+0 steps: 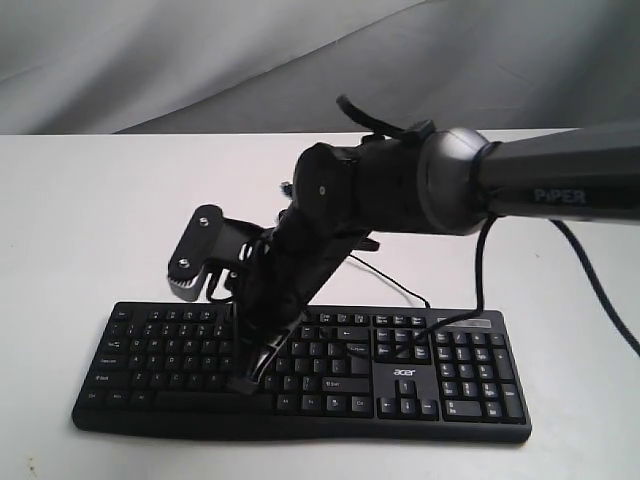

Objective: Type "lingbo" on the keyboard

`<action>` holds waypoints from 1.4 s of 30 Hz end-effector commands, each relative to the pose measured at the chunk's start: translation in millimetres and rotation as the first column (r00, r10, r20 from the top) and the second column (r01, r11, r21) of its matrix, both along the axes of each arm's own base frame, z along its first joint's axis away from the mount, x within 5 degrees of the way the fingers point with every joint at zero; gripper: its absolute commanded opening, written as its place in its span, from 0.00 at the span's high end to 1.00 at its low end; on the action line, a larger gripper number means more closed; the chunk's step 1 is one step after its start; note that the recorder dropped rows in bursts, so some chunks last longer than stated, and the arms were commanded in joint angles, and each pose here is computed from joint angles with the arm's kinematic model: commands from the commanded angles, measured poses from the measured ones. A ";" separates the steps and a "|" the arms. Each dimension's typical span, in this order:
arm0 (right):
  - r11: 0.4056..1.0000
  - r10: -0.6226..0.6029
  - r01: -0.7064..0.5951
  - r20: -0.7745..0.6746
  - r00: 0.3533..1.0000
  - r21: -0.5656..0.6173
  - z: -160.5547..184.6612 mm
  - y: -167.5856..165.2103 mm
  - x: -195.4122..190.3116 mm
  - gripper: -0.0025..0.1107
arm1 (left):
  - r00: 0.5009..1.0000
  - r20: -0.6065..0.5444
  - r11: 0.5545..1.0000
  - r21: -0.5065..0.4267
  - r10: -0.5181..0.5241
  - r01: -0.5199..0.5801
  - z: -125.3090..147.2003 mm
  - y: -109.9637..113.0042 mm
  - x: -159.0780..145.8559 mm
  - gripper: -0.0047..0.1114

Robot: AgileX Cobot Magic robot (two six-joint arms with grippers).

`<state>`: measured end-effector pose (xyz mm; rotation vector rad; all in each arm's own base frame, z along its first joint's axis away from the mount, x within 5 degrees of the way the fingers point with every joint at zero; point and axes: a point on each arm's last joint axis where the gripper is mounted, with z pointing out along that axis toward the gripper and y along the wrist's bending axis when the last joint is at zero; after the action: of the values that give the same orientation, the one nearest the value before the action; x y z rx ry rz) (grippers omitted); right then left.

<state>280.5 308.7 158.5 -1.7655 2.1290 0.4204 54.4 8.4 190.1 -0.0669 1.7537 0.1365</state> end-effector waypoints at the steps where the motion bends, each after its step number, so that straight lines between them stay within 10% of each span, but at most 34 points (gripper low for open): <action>1: 0.999 -0.037 0.037 -0.013 0.999 -0.025 -9.0 -21.1 8.6 0.98 | 1.000 0.005 1.000 -0.005 0.000 0.000 -1.0 -0.1 0.0 0.96; 42: 0.998 -0.057 0.057 -0.004 0.998 0.004 -25.2 -23.5 15.7 0.98 | 1.000 0.005 1.000 -0.005 0.000 0.000 -1.0 -0.1 0.0 0.96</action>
<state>295.4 285.5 133.6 -1.7065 2.1761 0.4123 54.4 8.4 190.1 -0.0669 1.7537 0.1365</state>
